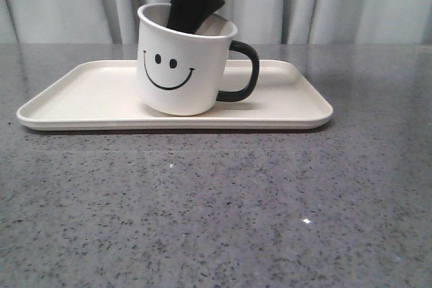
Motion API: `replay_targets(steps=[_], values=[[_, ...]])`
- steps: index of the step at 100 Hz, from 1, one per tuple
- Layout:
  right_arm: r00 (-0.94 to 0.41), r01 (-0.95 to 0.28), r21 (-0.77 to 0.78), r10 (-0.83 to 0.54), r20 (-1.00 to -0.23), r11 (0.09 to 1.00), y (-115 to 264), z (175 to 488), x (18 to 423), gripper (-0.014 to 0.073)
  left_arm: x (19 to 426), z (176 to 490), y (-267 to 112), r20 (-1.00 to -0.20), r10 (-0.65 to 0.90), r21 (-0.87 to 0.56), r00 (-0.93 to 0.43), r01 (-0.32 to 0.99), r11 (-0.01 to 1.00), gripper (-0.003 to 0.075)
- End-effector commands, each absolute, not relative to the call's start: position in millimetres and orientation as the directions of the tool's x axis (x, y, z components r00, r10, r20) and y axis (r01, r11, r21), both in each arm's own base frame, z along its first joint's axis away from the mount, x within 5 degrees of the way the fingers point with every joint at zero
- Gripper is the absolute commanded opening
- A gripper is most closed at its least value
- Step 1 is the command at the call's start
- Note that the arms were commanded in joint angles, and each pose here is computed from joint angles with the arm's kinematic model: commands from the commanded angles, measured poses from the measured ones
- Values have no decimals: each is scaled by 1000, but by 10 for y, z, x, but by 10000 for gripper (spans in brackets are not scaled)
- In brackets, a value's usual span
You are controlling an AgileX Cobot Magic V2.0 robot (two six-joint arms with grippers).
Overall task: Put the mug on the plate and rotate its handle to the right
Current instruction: 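Open the right gripper and lift it out of the mug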
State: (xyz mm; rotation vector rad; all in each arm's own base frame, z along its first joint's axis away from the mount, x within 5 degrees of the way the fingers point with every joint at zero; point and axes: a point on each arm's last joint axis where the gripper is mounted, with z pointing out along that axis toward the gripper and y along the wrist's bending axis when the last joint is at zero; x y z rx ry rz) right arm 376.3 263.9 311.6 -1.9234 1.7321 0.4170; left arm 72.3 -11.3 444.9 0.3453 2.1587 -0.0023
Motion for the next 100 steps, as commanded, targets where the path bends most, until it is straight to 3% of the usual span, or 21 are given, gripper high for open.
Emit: replay_targets(steps=[1, 53, 71, 100], values=[[174, -982, -164, -801, -573, -95, 2564, 3483, 3546, 123, 723, 4510, -113, -827, 234, 121, -511, 245, 962, -20], [171, -983, -156, -788, -592, -97, 2579, 3497, 3535, 123, 723, 4510, -114, -827, 233, 120, -512, 246, 962, -20], [173, -983, -159, -787, -593, -96, 2579, 3505, 3535, 200, 723, 4510, -114, -827, 233, 120, -512, 246, 962, -20], [192, -977, -192, -776, -601, -93, 2570, 3620, 3520, 204, 722, 4510, -116, -827, 233, 118, -512, 247, 962, -20]])
